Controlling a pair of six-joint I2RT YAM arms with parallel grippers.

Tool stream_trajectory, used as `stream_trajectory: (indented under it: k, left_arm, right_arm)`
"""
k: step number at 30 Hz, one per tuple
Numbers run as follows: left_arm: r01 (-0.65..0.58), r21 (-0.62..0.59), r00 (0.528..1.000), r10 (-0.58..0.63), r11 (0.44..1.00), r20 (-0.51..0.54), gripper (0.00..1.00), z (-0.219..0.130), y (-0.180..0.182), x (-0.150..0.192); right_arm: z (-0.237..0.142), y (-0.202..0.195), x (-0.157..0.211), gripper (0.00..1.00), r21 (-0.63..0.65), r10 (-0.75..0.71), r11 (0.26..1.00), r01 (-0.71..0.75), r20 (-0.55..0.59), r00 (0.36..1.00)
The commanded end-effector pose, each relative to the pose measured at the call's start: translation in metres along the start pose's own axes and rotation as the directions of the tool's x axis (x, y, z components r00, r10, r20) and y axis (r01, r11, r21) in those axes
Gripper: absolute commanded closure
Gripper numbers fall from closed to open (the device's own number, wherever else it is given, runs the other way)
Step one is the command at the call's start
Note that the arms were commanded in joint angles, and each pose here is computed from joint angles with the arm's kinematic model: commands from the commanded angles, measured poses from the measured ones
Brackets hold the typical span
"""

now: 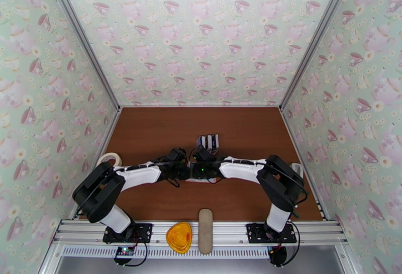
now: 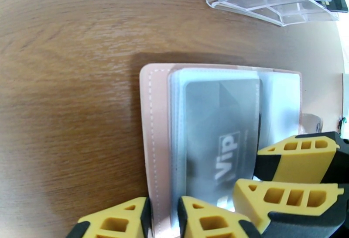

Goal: Put the credit cards into the card holder

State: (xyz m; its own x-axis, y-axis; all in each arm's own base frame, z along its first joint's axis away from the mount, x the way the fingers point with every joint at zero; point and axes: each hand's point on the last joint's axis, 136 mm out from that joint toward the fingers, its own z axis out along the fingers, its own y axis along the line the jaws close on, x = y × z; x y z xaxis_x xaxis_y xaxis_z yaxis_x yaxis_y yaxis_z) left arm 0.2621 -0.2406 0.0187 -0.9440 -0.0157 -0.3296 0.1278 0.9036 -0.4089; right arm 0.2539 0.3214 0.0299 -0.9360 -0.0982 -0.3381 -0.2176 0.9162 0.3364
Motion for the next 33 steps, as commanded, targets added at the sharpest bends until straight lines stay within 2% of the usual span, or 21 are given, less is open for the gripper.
stream_trajectory:
  k: [1, 12, 17, 25, 28, 33]
  left_arm:
    - [0.007, -0.053, 0.998, -0.01, 0.999, -0.061, 0.69, 0.001, 0.021, 0.019]
    - [0.007, 0.001, 1.0, -0.007, 1.0, -0.014, 0.66, -0.013, 0.007, -0.002]
    - [0.007, -0.001, 1.0, -0.007, 1.0, 0.0, 0.66, -0.018, 0.007, -0.007]
    - [0.014, -0.032, 1.0, -0.014, 0.999, 0.007, 0.64, -0.024, 0.018, -0.015]
    - [0.016, -0.028, 1.0, -0.016, 0.999, 0.005, 0.64, -0.024, 0.019, -0.015]
    - [0.017, -0.016, 1.0, -0.017, 1.0, -0.009, 0.61, -0.02, 0.019, -0.011]
  right_arm:
    - [-0.017, 0.005, -0.007, 0.63, -0.014, -0.003, 1.0, 0.004, 0.037, 0.999]
    - [-0.042, -0.006, -0.016, 0.57, 0.015, -0.003, 1.0, 0.002, 0.076, 0.997]
    - [-0.061, -0.027, -0.023, 0.56, 0.023, 0.025, 0.999, -0.028, 0.113, 0.993]
    - [-0.081, -0.075, -0.015, 0.41, 0.096, 0.05, 0.993, -0.062, 0.122, 0.991]
    - [-0.08, -0.079, -0.009, 0.35, 0.094, 0.05, 0.994, -0.061, 0.115, 0.992]
    - [-0.067, -0.08, 0.001, 0.32, 0.064, 0.068, 0.995, -0.074, 0.096, 0.993]
